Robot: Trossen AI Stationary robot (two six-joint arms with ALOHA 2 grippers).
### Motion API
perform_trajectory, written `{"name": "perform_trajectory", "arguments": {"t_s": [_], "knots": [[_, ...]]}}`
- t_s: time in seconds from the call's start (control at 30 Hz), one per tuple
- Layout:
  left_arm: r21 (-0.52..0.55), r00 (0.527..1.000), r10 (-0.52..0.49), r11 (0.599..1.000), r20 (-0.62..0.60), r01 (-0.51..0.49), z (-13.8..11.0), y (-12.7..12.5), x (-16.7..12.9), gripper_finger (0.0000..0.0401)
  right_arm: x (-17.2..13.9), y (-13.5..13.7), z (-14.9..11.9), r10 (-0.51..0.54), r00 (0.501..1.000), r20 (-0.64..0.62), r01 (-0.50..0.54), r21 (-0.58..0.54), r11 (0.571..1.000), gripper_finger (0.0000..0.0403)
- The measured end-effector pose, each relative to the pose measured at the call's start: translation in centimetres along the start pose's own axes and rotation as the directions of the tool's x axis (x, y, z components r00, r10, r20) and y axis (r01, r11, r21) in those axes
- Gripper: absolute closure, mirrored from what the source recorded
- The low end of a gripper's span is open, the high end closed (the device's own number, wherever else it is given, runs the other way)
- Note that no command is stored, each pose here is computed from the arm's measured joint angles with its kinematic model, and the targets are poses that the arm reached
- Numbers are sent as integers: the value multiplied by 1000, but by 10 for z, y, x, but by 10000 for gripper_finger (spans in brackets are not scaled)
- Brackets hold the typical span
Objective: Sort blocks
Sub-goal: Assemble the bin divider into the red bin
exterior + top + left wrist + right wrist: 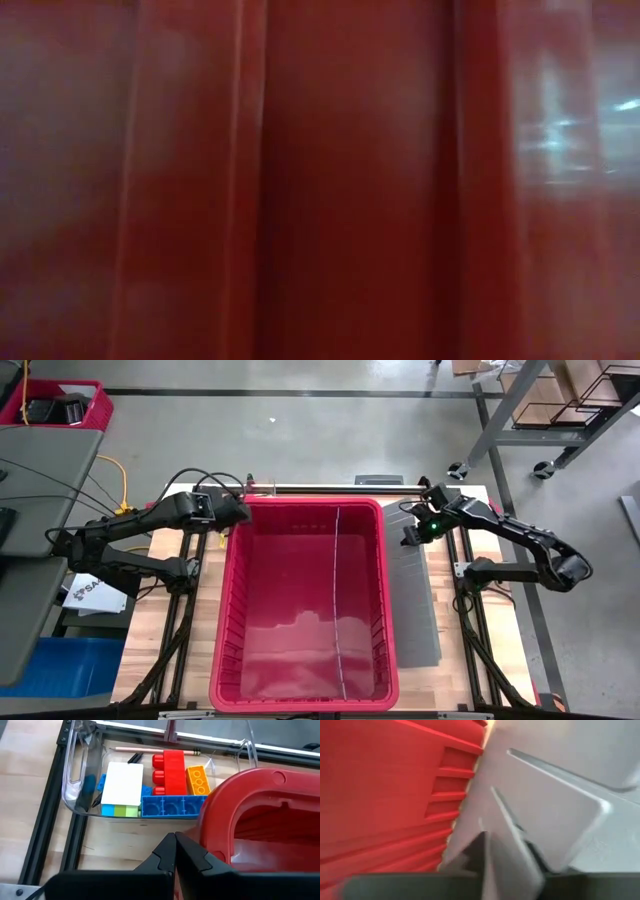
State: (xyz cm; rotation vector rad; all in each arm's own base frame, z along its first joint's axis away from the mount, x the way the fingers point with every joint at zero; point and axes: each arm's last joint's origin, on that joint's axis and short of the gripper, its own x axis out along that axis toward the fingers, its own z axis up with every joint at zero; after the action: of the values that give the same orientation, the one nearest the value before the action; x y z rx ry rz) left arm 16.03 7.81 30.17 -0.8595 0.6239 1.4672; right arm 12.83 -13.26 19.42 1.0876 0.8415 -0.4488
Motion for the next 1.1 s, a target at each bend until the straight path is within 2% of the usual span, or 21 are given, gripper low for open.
{"name": "perform_trajectory", "arguments": {"t_s": [0.03,0.17,0.37,0.53,0.67,0.73,0.8,0.83,0.9,1.0,1.03,1.1], "knots": [[-2,1000,-5,1000,4,5,0,-1,0,401,0,1,0,-2,1000,-2,1,-3,1000,378],[0,999,-35,999,24,35,2,-4,0,401,-14,12,3,-49,998,41,50,-43,998,396],[51,992,-107,993,64,103,9,-11,-7,392,-54,35,9,-113,989,98,123,-103,987,401],[124,979,-173,979,112,159,21,-17,-21,368,-89,56,14,-197,969,148,221,-170,960,402],[196,932,-308,942,191,271,38,-29,-41,336,-119,75,16,-227,952,205,269,-211,940,402],[254,869,-415,901,269,352,53,-38,-55,314,-132,83,16,-225,947,228,277,-234,932,402],[329,768,-536,838,351,435,70,-47,-70,291,-144,91,16,-211,943,256,277,-260,925,402],[377,701,-600,796,386,474,78,-51,-78,278,-150,95,15,-206,942,264,278,-272,921,402],[474,537,-721,693,438,544,95,-58,-94,255,-162,102,13,-196,940,278,278,-293,915,403],[602,312,-842,534,440,594,117,-65,-110,225,-180,113,10,-160,935,316,271,-345,899,403],[638,268,-868,491,418,594,123,-68,-111,217,-186,117,8,-141,936,322,262,-372,890,403],[697,214,-916,398,340,597,132,-78,-109,204,-197,124,5,-98,936,337,247,-434,867,403]]}}
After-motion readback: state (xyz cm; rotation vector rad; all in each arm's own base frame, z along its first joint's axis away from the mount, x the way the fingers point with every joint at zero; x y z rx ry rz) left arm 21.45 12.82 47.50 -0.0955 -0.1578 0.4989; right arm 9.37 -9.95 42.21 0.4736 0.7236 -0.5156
